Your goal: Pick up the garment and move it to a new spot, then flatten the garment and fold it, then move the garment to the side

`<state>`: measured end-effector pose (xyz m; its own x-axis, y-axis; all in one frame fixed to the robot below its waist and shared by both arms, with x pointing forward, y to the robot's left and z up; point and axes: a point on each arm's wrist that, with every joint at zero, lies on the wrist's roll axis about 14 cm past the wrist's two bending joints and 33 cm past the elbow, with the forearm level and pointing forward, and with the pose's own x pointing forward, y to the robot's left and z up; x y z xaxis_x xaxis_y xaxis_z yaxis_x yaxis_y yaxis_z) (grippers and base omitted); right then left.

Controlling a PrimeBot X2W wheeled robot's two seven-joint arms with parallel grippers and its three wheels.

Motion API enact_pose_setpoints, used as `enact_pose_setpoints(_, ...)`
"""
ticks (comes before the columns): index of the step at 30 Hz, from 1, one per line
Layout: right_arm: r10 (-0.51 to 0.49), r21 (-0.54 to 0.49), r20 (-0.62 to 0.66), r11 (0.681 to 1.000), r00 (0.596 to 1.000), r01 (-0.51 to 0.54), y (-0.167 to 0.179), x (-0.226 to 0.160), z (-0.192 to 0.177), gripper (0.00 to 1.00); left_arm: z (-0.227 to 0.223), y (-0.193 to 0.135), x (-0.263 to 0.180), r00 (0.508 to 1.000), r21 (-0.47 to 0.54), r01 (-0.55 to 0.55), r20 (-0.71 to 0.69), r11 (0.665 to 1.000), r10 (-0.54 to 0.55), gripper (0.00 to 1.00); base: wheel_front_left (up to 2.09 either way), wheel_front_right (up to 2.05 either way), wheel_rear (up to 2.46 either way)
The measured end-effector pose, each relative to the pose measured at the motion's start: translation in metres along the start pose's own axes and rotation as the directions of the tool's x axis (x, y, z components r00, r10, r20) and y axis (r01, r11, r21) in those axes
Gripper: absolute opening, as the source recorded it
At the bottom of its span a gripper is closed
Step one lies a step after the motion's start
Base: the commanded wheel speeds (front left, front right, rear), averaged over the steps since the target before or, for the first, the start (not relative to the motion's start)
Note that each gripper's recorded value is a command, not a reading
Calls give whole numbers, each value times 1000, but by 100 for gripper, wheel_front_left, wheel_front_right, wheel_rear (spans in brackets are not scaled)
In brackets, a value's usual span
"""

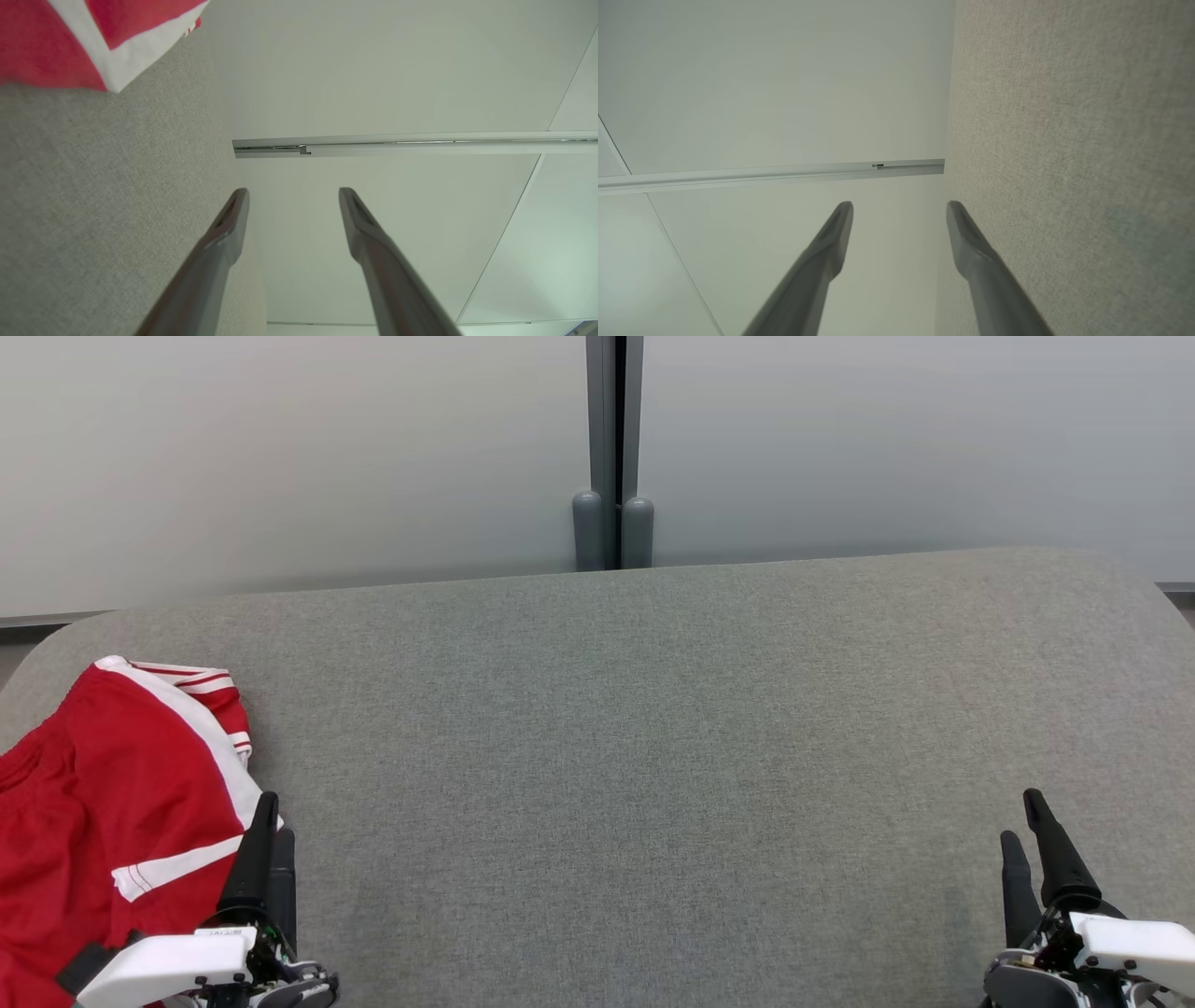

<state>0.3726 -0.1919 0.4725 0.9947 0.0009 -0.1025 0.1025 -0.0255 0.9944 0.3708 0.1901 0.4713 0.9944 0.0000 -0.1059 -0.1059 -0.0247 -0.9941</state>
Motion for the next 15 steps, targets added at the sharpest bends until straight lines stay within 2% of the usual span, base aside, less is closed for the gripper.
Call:
enact_pose_setpoints(7, -9, -52, -14, 999, 1000, 8, -2, 1, -10, 100, -4, -7, 1, 1000, 40, 20, 6, 999, -20, 100, 0, 0, 0)
enact_pose_setpoints(15, -17, -243, 22, 970, 1000, 22, -4, 2, 0, 100, 0, -11, 2, 999, 173, 28, 28, 985, -33, 100, 0, 0, 0)
